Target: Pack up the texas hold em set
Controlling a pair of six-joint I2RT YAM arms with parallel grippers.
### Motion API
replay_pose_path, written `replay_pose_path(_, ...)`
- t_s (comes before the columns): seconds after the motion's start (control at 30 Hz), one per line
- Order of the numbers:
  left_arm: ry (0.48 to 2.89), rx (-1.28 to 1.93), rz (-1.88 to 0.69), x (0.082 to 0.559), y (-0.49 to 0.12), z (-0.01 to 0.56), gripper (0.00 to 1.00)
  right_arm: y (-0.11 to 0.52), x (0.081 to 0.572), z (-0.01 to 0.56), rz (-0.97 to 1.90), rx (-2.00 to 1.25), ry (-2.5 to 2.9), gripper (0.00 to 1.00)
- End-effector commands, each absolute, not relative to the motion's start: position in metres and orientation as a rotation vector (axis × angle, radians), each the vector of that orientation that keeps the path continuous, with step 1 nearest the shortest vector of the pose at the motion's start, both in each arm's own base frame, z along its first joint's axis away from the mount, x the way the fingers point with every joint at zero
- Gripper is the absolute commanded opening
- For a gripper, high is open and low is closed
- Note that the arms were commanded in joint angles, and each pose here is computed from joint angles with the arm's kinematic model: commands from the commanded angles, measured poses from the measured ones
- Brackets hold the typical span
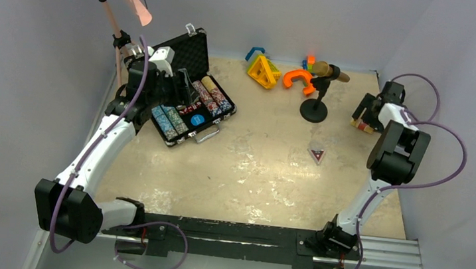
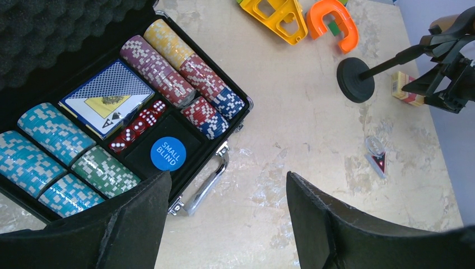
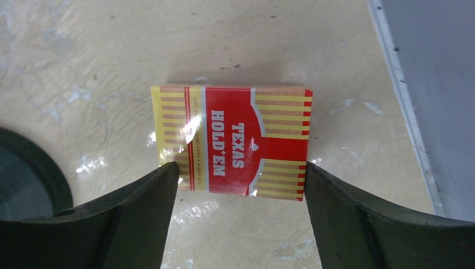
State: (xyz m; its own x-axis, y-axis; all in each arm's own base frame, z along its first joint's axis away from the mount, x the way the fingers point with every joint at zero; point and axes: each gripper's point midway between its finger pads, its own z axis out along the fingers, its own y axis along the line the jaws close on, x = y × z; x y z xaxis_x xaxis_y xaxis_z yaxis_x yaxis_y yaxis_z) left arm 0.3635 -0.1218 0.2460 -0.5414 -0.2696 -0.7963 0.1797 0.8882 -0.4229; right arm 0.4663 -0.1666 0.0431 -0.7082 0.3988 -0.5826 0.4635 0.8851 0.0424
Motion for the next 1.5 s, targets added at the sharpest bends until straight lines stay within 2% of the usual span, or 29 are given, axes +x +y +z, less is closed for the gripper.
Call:
replay_pose_path(0.0, 2.018, -0.059, -0.578, 0.365, -0.122, 0.263, 0.78, -0.128, 0.478, 0.058, 0.027, 0.419, 2.458, 0.82)
replay_pose_path(0.3, 2.02, -0.059, -0.575, 0.366, -0.122, 0.262, 0.78, -0.075, 0.475, 0.073, 0.163, 0.296, 2.438, 0.84)
replay_pose_path(0.47, 2.019, -0.058, -0.575, 0.366, -0.122, 0.263, 0.78, -0.091, 0.48, 0.105, 0.045, 0.238, 2.353, 0.92)
replay_pose_path(0.63, 2.016, -0.055, -0.564, 0.366, -0.12, 0.264, 0.78, -0.1, 0.5, 0.107, -0.021, -0.01, 2.364, 0.95)
replay_pose_path(1.03, 2.027, -0.054, -0.554, 0.369, -0.119, 0.26, 0.78, -0.101, 0.518, 0.081, 0.004, -0.316, 2.406, 0.95)
replay_pose_path(1.47, 2.026, -0.052, -0.56, 0.369, -0.12, 0.261, 0.78, -0.112, 0.515, 0.054, -0.045, -0.327, 2.502, 0.88)
